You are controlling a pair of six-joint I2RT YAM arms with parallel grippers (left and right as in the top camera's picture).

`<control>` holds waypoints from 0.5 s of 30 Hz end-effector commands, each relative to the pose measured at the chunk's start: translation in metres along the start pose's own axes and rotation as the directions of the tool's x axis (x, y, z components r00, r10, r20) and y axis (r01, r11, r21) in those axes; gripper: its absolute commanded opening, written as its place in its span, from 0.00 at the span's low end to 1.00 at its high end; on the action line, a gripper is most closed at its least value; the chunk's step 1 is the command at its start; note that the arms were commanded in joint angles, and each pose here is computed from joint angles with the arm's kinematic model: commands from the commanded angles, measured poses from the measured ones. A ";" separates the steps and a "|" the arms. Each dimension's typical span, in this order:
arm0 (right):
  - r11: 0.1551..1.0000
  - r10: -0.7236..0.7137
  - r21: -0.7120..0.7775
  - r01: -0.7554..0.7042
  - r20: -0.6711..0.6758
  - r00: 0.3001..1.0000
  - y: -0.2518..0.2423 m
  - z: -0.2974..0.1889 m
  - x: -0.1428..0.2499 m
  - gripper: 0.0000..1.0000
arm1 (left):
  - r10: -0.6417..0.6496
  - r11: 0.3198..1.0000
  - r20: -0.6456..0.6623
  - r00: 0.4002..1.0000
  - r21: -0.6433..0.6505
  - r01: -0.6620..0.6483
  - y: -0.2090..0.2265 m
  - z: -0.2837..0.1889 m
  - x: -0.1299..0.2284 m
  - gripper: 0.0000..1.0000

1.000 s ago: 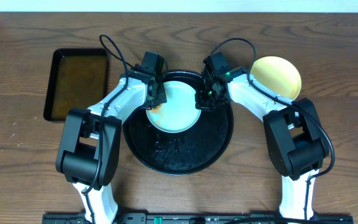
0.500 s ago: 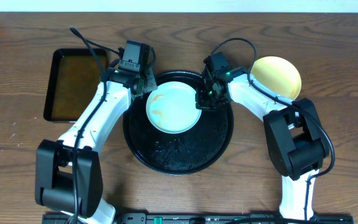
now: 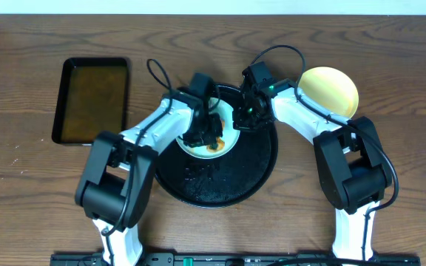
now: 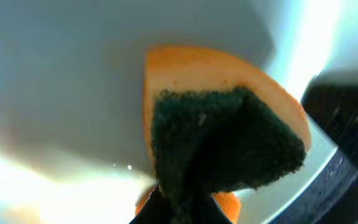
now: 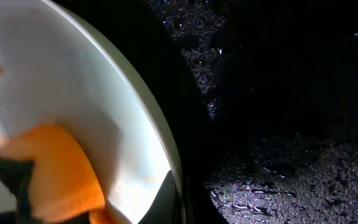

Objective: Clean dirty plates on tray and stack at the side
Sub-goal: 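Scrub the light-blue plate with the sponge in the left gripper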

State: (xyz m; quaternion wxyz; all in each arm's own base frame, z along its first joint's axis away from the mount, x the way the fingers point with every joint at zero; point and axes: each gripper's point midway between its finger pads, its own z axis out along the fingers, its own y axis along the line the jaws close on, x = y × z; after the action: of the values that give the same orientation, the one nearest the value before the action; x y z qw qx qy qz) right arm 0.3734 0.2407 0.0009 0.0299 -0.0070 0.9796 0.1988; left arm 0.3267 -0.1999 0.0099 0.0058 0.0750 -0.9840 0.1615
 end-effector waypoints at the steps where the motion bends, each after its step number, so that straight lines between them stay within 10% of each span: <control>1: 0.987 0.046 0.155 -0.042 -0.024 0.999 -0.042 0.020 0.010 0.01 | -0.030 0.997 -0.016 0.999 -0.078 0.029 0.019 -0.001 0.006 0.07; 15: 0.987 0.046 0.156 -0.041 -0.025 0.999 -0.042 0.020 0.011 0.01 | 0.090 0.795 0.261 0.961 -0.600 0.088 0.110 -0.060 -0.040 0.07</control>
State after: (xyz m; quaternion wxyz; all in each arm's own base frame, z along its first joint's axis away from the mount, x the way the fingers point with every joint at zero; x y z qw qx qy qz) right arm 0.3733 0.2406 0.0009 0.0298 -0.0069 0.9796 0.1985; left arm 0.3285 -0.1183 0.0085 -0.0440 0.0859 -0.9935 -0.0610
